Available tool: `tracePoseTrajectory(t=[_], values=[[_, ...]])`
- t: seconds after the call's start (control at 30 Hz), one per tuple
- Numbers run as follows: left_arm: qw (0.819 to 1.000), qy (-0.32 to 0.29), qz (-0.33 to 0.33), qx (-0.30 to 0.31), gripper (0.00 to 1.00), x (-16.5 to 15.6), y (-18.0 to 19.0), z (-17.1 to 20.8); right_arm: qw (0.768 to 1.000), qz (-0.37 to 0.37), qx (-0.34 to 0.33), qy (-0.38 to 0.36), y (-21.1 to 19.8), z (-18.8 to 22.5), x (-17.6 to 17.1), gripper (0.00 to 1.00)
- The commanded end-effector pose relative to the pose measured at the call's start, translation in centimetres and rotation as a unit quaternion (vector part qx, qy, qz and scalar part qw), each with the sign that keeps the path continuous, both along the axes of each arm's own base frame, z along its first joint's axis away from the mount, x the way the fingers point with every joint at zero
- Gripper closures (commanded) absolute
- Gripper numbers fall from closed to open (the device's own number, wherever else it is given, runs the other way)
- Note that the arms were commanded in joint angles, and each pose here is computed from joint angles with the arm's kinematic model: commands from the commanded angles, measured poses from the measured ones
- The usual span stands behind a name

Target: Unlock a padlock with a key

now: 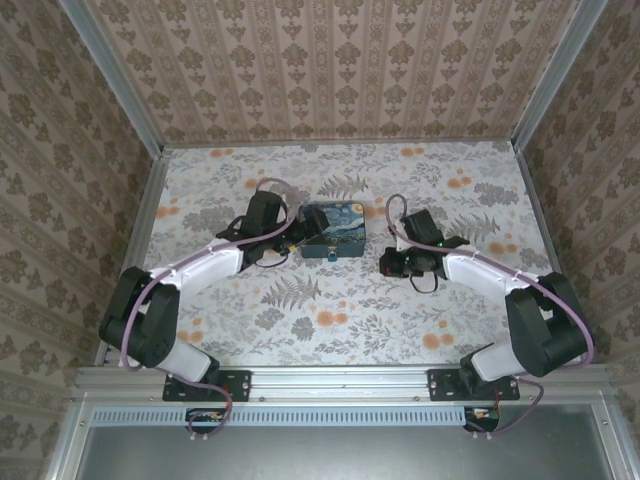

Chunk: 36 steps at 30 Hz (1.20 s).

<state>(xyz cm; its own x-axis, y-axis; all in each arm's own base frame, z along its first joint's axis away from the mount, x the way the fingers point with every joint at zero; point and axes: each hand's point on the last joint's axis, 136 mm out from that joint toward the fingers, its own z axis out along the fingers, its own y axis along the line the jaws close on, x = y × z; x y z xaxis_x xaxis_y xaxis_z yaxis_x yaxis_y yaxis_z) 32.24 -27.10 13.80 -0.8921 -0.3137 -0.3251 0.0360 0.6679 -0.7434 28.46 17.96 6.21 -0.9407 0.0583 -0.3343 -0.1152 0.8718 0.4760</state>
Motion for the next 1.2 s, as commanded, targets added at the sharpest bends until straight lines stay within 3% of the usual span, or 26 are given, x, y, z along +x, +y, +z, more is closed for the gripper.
tracePoseTrajectory(t=[0.0, 0.17, 0.2, 0.27, 0.37, 0.63, 1.17], values=[[0.999, 0.008, 0.034, 0.014, 0.0, -0.6, 1.1, -0.2, 0.998, -0.005, 0.059, 0.014, 2.7, -0.1, -1.5, 1.0], [1.0, 0.009, 0.01, -0.005, 0.0, -1.7, 0.0, -0.1, 0.999, 0.001, 0.026, 0.021, 3.7, -2.0, -3.3, 1.0], [1.0, 0.008, 0.005, -0.007, 0.0, -1.8, -0.3, 0.0, 1.0, 0.001, 0.019, 0.02, 3.8, -2.2, -3.4, 0.96], [1.0, 0.007, -0.004, -0.006, 0.0, -2.0, -0.9, 0.0, 1.0, 0.002, 0.003, 0.017, 3.8, -2.4, -3.6, 0.74], [1.0, 0.008, -0.01, -0.007, 0.0, -2.1, -1.4, -0.2, 1.0, 0.006, -0.007, 0.014, 3.9, -2.1, -3.7, 0.62], [1.0, 0.009, -0.011, -0.002, 0.0, -2.1, -1.4, -0.5, 0.998, 0.004, -0.064, -0.009, 2.7, -0.8, -3.5, 0.62], [1.0, 0.013, -0.003, 0.002, 0.0, -1.6, -0.3, -1.0, 0.971, 0.143, -0.193, -0.019, 4.3, -2.1, -4.0, 0.66]])
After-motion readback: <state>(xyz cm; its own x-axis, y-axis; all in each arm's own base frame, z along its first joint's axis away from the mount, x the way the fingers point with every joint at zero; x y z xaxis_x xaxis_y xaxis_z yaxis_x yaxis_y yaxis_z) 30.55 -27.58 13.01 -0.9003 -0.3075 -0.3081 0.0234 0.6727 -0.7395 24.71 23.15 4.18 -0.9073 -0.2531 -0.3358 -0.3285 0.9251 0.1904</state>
